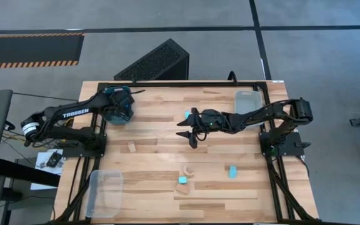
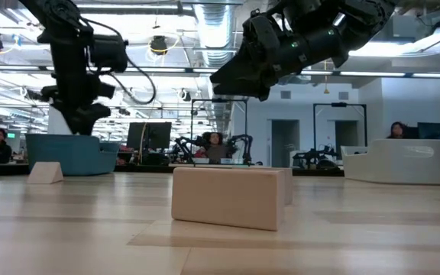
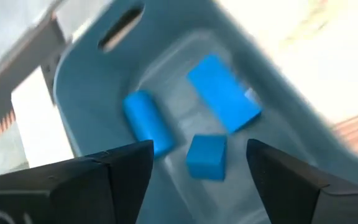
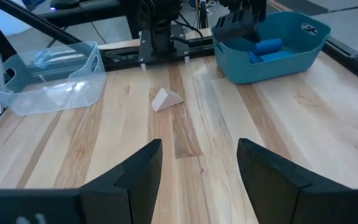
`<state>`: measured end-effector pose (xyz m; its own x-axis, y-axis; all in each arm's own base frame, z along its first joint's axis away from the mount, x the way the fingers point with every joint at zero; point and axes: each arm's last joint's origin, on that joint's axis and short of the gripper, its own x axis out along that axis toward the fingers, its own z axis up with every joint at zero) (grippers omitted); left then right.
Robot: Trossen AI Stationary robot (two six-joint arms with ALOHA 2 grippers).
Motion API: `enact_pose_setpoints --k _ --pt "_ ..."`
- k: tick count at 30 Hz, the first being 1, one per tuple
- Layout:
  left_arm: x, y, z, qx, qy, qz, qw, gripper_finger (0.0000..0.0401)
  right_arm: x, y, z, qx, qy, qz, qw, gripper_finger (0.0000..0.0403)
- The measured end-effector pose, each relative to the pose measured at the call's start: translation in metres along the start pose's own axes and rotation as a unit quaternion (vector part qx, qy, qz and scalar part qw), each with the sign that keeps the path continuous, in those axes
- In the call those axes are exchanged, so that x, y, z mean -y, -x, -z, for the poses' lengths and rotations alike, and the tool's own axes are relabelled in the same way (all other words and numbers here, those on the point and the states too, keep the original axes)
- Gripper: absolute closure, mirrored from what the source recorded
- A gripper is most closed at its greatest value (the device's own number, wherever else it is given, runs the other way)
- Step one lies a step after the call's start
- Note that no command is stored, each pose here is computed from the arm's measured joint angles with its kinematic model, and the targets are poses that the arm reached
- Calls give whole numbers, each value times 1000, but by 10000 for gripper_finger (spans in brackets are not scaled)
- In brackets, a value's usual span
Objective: Sort & place blocks by color
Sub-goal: Put the top light blue block into the transparent bin
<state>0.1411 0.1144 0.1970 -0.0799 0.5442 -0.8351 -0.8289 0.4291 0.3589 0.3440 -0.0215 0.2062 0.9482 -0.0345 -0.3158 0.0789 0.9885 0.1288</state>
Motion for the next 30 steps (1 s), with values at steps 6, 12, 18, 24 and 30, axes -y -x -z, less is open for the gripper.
enact_pose_setpoints --k 6,12,18,24,30 --pt "14 25 -4 124 -2 38 992 152 1 0 4 -19 -3 4 1000 170" --pt "53 45 7 313 -35 181 932 152 0 -1 6 -23 6 3 1000 170" --pt "78 57 18 419 -45 262 868 152 -4 -1 1 5 14 -2 1000 170" --pt "87 65 21 444 -52 292 846 152 -1 -1 -2 25 -29 45 998 170" --pt "96 75 24 473 -75 312 820 152 4 -1 -1 30 -42 119 992 170"
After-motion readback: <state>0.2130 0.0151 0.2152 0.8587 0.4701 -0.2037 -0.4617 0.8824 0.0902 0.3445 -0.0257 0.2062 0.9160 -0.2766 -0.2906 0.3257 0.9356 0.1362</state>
